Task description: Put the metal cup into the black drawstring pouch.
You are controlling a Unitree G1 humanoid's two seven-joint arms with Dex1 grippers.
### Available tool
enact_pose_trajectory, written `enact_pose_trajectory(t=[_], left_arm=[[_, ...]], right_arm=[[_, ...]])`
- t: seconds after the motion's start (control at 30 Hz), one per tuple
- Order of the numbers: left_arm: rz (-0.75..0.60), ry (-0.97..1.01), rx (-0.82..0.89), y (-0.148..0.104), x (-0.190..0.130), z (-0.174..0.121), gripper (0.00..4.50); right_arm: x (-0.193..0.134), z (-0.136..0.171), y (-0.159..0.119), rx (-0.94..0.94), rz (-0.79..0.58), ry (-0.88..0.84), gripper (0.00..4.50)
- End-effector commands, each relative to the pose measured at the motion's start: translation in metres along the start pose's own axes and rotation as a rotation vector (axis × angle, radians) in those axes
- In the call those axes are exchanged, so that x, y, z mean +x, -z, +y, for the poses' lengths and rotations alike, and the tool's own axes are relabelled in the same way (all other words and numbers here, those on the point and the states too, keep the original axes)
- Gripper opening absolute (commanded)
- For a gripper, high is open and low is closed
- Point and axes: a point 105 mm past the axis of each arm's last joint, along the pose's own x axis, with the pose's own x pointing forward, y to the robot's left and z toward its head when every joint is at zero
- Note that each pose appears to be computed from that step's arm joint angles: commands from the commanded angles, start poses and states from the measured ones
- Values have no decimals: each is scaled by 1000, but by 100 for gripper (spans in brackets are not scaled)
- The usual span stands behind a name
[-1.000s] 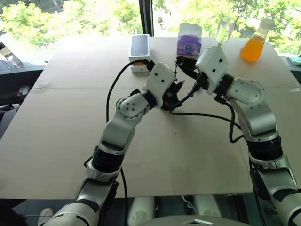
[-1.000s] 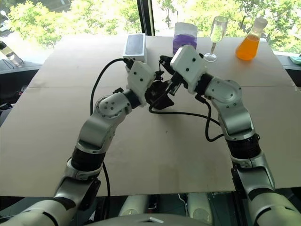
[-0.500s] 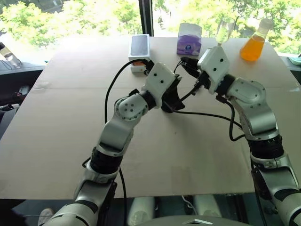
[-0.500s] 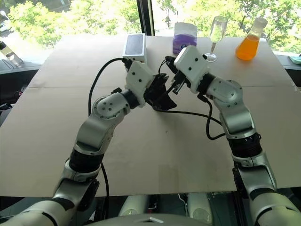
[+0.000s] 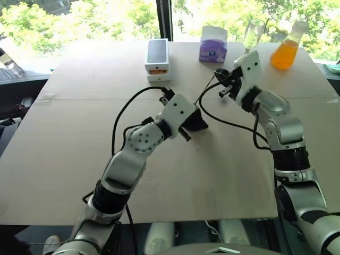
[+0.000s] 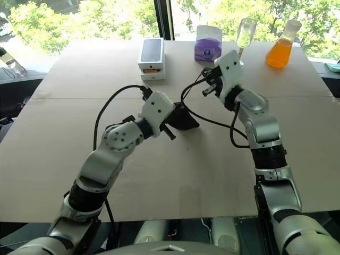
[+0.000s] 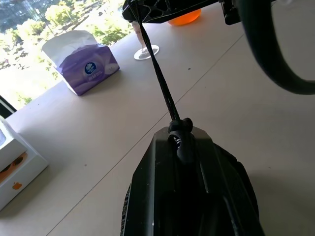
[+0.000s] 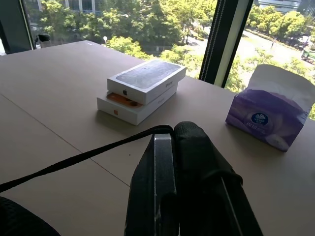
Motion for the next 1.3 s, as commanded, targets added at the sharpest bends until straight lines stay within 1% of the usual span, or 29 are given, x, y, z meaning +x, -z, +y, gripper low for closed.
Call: enact_pose_trajectory(t=[0.03,0.33,0.47,0.53,0.63,0.7,0.87,0.93,1.03,1.1,1.13,1.2,1.3], left_arm=[[95,33,-24,24,-8,-8,4],[200,65,-44,47,-15,-12,4],[211,70,-38,51,-16,-13,4],[189,68,-34,48,-14,-12,4],[131,53,-40,37,-10,-8,4],[99,45,-42,32,-8,-6,4],[37,-4,-117,24,-8,5,4],[26,-21,-149,24,-10,9,4],[10,-55,-173,25,-16,18,4],[20,-75,-203,30,-22,22,4],[24,-77,-205,32,-25,23,4],[29,-83,-228,37,-30,24,4],[30,-81,-249,42,-36,22,4]], right_arm=[[-22,-60,-42,-42,-129,269,0],[-31,-85,-36,-17,-102,386,0],[-33,-87,-31,-13,-88,400,0],[-31,-78,-27,4,-73,355,0],[-27,-46,-20,7,-56,197,0],[-27,-34,-17,11,-53,152,0],[-31,-23,-7,10,-15,101,0],[-33,-18,-3,4,1,69,0],[-42,13,7,47,50,-81,0],[-50,40,17,76,94,-188,0],[-53,49,20,89,110,-220,0],[-57,63,29,101,139,-252,0],[-62,74,41,82,180,-285,0]])
